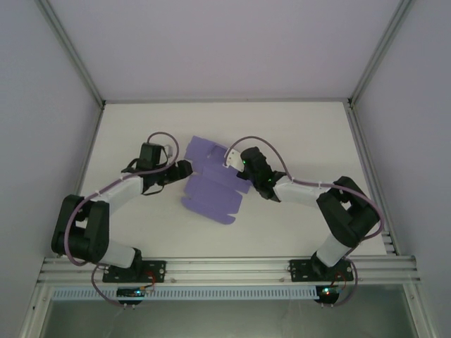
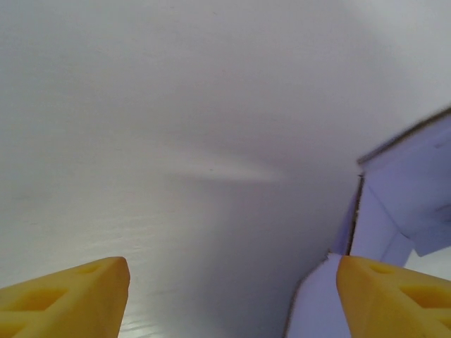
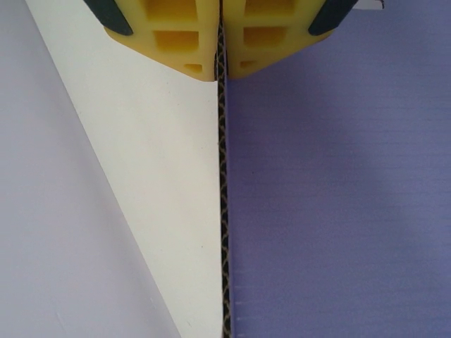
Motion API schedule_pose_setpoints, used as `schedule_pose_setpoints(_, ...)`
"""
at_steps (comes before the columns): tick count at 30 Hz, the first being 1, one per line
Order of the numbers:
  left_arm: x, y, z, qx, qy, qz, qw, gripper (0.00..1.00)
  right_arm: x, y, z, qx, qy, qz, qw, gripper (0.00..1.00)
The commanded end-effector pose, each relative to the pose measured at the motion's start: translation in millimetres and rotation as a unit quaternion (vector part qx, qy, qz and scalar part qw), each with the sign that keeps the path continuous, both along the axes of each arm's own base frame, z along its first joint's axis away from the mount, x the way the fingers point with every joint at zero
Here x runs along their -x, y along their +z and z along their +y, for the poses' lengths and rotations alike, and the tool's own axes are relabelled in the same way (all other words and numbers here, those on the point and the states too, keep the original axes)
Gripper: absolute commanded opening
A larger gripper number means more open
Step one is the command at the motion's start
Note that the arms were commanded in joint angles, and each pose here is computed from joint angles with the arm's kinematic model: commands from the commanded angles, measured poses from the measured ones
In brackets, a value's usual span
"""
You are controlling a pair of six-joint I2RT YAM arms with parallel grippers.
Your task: Assemble paper box
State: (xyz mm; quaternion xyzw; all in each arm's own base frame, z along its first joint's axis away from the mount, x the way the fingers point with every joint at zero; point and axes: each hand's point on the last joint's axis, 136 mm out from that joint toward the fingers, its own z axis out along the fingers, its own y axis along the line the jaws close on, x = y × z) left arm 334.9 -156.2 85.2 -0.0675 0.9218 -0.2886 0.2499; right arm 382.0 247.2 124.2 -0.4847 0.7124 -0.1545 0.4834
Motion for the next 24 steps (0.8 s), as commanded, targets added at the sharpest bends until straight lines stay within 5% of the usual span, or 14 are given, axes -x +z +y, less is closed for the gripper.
schedule_pose_setpoints(1,-2.9,18.8,-23.2,0.035,-0.05,-0.049,0.997,0.69,0.1,23.4,13.7,-0.041,0.01,-0.01,0.999,0.04)
schedule_pose_setpoints(14,-4.2,17.9,-62.0,0.089,-0.127,-0.058,0.986,0.5,5.4,21.5,24.9,-0.064,0.025,0.013,0.998,0.05)
schedule_pose_setpoints(24,-7.6,15.7,-68.0,0.105,-0.121,-0.06,0.985,0.11,11.7,34.5,27.3,-0.108,0.049,0.024,0.993,0.05)
